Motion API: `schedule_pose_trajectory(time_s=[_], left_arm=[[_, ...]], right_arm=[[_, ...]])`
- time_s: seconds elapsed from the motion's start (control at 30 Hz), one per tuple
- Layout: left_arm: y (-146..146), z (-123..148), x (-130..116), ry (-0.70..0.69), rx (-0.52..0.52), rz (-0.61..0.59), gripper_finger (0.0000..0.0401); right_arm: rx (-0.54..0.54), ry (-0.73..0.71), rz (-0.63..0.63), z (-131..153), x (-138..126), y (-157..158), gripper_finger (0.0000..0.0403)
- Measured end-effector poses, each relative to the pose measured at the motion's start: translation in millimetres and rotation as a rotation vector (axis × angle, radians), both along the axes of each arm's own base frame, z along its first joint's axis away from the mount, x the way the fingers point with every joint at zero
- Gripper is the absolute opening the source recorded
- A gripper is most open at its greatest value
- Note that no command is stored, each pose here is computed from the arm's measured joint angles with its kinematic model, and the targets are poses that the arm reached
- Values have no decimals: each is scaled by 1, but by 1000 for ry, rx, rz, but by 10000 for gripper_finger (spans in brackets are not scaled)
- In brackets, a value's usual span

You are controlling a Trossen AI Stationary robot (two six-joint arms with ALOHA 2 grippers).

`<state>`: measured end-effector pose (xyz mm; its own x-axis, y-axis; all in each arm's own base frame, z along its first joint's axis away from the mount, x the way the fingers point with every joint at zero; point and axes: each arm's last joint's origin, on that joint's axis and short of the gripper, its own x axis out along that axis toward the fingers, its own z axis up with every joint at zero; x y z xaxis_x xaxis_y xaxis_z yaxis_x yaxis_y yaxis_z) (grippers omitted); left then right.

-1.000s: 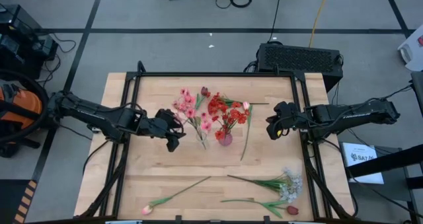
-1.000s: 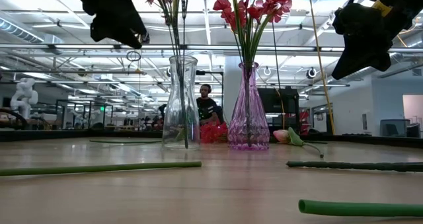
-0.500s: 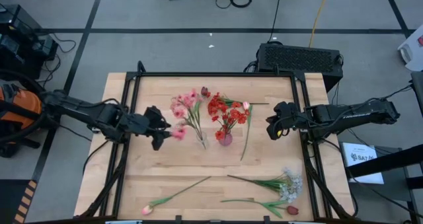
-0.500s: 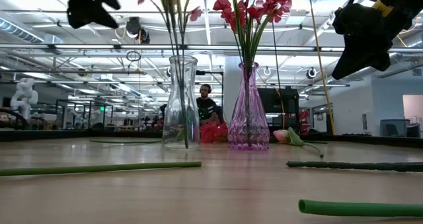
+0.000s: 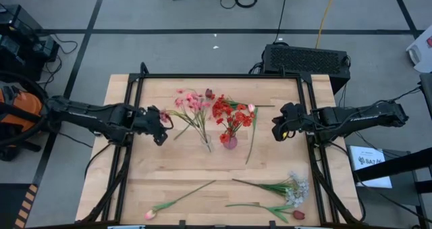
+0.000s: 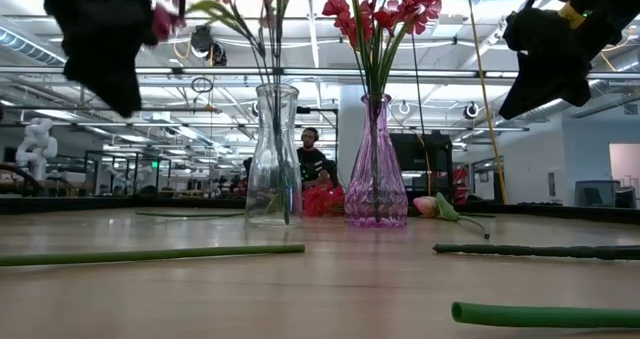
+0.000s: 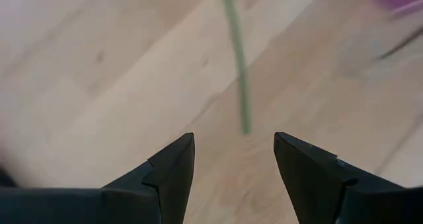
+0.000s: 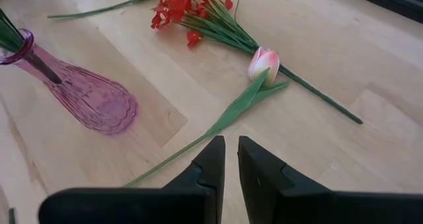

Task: Sort flowers into vase by color
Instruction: Put the white flowers into the transparent vase

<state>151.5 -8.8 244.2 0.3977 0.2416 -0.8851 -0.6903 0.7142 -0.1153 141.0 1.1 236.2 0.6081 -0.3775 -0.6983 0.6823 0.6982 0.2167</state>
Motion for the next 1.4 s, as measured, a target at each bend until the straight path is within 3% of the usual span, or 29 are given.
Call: schedule_pose_trajectory(time_s=[0.2,0.33,0.5,0.73,0.9,1.2,1.4], left_arm=[[16,-35,-3,95,-65,84,214],[25,-44,1,98,-53,47,214],[29,-38,8,31,-36,4,214],[29,-8,12,-40,-32,-32,214],[29,12,5,11,-44,-22,214],[4,22,-8,90,-279,146,214],[-29,17,3,54,-349,235,214]], right_arm=[[2,-19,-1,1,1,0,36],[-3,-41,-7,2,3,0,36],[-26,-68,-30,4,4,-1,36],[-41,-72,-26,5,5,-1,36],[-97,-46,3,5,5,-1,36],[-79,62,-20,0,-7,-9,15],[-17,133,63,0,-28,-11,2]])
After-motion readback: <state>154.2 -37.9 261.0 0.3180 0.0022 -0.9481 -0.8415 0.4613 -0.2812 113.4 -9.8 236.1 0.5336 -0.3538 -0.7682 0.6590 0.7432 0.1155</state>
